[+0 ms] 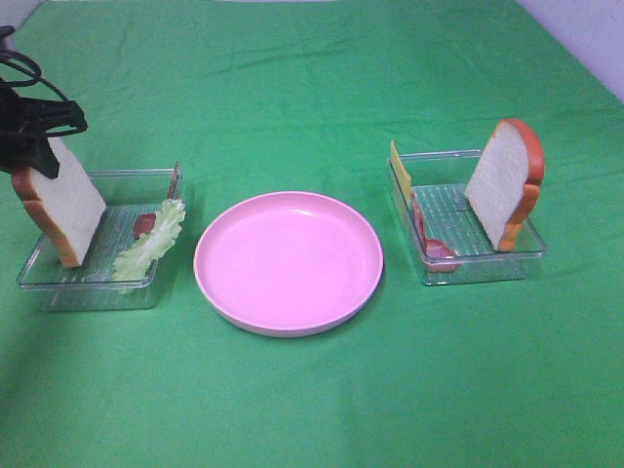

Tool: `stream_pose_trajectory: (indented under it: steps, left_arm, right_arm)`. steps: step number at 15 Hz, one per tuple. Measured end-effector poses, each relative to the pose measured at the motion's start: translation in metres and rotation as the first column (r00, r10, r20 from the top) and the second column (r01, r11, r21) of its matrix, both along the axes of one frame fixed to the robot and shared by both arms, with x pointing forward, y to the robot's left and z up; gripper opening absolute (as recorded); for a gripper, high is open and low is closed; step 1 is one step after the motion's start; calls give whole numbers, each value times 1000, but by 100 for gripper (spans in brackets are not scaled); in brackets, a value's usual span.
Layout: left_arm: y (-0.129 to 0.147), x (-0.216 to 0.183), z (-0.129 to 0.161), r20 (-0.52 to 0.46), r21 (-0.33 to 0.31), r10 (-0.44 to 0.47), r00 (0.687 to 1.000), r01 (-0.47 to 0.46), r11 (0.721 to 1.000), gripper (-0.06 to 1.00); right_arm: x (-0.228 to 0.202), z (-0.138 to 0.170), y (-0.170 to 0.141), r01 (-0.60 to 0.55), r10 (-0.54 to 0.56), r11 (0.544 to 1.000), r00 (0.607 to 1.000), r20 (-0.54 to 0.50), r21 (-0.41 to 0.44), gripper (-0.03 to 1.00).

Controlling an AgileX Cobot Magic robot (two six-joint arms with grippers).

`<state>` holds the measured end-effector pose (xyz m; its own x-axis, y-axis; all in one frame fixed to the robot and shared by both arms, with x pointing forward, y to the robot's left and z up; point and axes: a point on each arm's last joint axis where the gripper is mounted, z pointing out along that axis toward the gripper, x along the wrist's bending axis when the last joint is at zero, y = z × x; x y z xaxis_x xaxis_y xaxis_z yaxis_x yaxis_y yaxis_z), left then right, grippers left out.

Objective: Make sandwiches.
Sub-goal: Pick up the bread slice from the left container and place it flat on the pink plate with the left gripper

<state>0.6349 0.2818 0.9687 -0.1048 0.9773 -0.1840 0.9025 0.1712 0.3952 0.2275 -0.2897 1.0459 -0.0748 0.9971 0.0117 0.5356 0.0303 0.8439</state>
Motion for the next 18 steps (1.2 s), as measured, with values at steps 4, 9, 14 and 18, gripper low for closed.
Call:
stream_pose_trajectory:
  steps: [4, 9, 14, 18]
  left_arm:
    - [-2, -1, 6, 16, -29, 17, 1000, -16, 999, 22]
    - [-2, -25, 73, 144, -33, -9, 990, 14, 999, 22]
    - [-17, -75, 156, 321, -189, -49, 946, 115, 975, 22]
    - [-53, -75, 150, 366, -391, -168, 915, 315, 865, 22]
  right_arm:
    - [0, 0, 0, 0, 0, 1000, 1000, 0, 0, 77]
    - [0, 0, 0, 0, 0, 1000, 1000, 0, 0, 77]
    - [0, 0, 0, 0, 0, 1000, 1000, 0, 0, 77]
    - [0, 0, 0, 0, 0, 1000, 1000, 0, 0, 77]
